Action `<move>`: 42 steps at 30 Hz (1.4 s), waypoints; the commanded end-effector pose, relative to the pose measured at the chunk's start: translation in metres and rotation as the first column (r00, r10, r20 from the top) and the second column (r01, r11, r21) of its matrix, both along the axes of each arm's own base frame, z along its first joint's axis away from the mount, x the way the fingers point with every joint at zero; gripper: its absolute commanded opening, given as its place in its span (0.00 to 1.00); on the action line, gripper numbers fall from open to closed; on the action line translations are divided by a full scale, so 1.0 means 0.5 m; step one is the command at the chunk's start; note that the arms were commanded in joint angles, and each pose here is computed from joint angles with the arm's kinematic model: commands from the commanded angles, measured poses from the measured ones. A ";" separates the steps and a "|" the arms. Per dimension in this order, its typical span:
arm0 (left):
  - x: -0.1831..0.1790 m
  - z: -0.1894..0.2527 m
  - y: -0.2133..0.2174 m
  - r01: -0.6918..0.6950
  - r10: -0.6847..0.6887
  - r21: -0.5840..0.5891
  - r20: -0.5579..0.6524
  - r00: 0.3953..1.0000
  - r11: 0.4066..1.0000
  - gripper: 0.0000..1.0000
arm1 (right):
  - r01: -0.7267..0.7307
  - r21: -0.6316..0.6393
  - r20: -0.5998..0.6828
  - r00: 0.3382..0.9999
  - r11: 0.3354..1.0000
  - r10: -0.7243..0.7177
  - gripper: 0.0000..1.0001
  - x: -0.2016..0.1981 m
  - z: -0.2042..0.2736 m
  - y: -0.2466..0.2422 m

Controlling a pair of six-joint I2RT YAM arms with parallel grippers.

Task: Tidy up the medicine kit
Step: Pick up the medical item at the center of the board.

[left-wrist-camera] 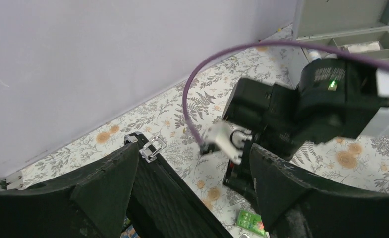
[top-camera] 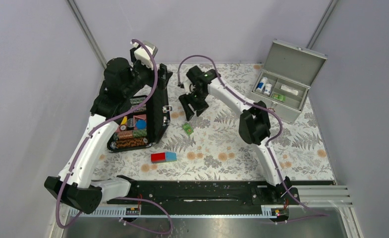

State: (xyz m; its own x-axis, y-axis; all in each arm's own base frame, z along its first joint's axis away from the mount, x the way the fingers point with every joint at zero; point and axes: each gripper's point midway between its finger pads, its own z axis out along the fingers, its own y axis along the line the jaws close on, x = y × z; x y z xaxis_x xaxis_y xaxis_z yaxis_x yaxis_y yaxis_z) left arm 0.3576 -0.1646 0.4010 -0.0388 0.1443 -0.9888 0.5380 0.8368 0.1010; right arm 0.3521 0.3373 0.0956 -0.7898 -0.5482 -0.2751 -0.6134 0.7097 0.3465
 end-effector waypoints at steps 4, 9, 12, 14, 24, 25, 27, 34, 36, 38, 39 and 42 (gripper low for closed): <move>-0.002 0.030 0.001 -0.011 0.013 -0.065 0.032 0.999 0.998 0.82 | -0.011 -0.020 -0.042 0.999 1.000 0.010 0.69 -0.058 -0.031 0.055; -0.010 0.026 -0.009 -0.002 0.004 -0.064 0.035 0.999 0.998 0.82 | -0.027 -0.064 -0.039 0.999 0.998 0.025 0.70 -0.073 -0.059 0.072; -0.019 0.020 -0.018 0.007 -0.006 -0.018 0.059 0.998 1.000 0.83 | -0.033 -0.098 -0.037 0.999 0.995 0.029 0.70 -0.088 -0.078 0.080; -0.026 0.016 -0.021 0.010 -0.010 -0.001 0.066 0.998 1.000 0.83 | -0.016 -0.141 -0.025 1.000 0.990 0.012 0.70 -0.090 -0.093 0.072; -0.039 -0.004 -0.015 -0.002 0.001 0.016 0.063 0.998 1.000 0.83 | -0.001 -0.218 -0.004 1.000 0.976 0.001 0.69 -0.094 -0.133 0.071; -0.039 -0.007 -0.015 -0.002 0.001 0.015 0.061 0.998 1.000 0.83 | -0.001 -0.227 0.006 1.000 0.974 0.002 0.69 -0.094 -0.135 0.074; -0.038 -0.004 -0.014 -0.008 0.007 0.011 0.063 0.998 1.000 0.83 | 0.012 -0.244 0.018 1.000 0.970 -0.008 0.69 -0.092 -0.143 0.073; -0.041 -0.006 -0.008 -0.015 0.014 0.015 0.061 0.998 1.000 0.83 | 0.046 -0.292 0.058 0.998 0.955 -0.031 0.62 -0.076 -0.162 0.065; -0.042 -0.008 -0.003 -0.020 0.020 0.009 0.056 0.998 1.000 0.83 | 0.046 -0.308 0.067 0.997 0.950 -0.026 0.56 -0.074 -0.168 0.061; -0.042 -0.012 0.002 -0.025 0.025 0.000 0.046 0.999 1.000 0.83 | 0.040 -0.321 0.074 0.997 0.946 -0.017 0.51 -0.074 -0.173 0.059; -0.041 -0.012 0.004 -0.028 0.028 -0.005 0.043 0.999 1.000 0.83 | 0.038 -0.329 0.082 0.997 0.943 -0.012 0.47 -0.072 -0.174 0.057; -0.038 -0.014 0.008 -0.034 0.035 -0.016 0.038 0.999 0.999 0.83 | 0.047 -0.357 0.111 0.994 0.933 -0.008 0.39 -0.065 -0.176 0.048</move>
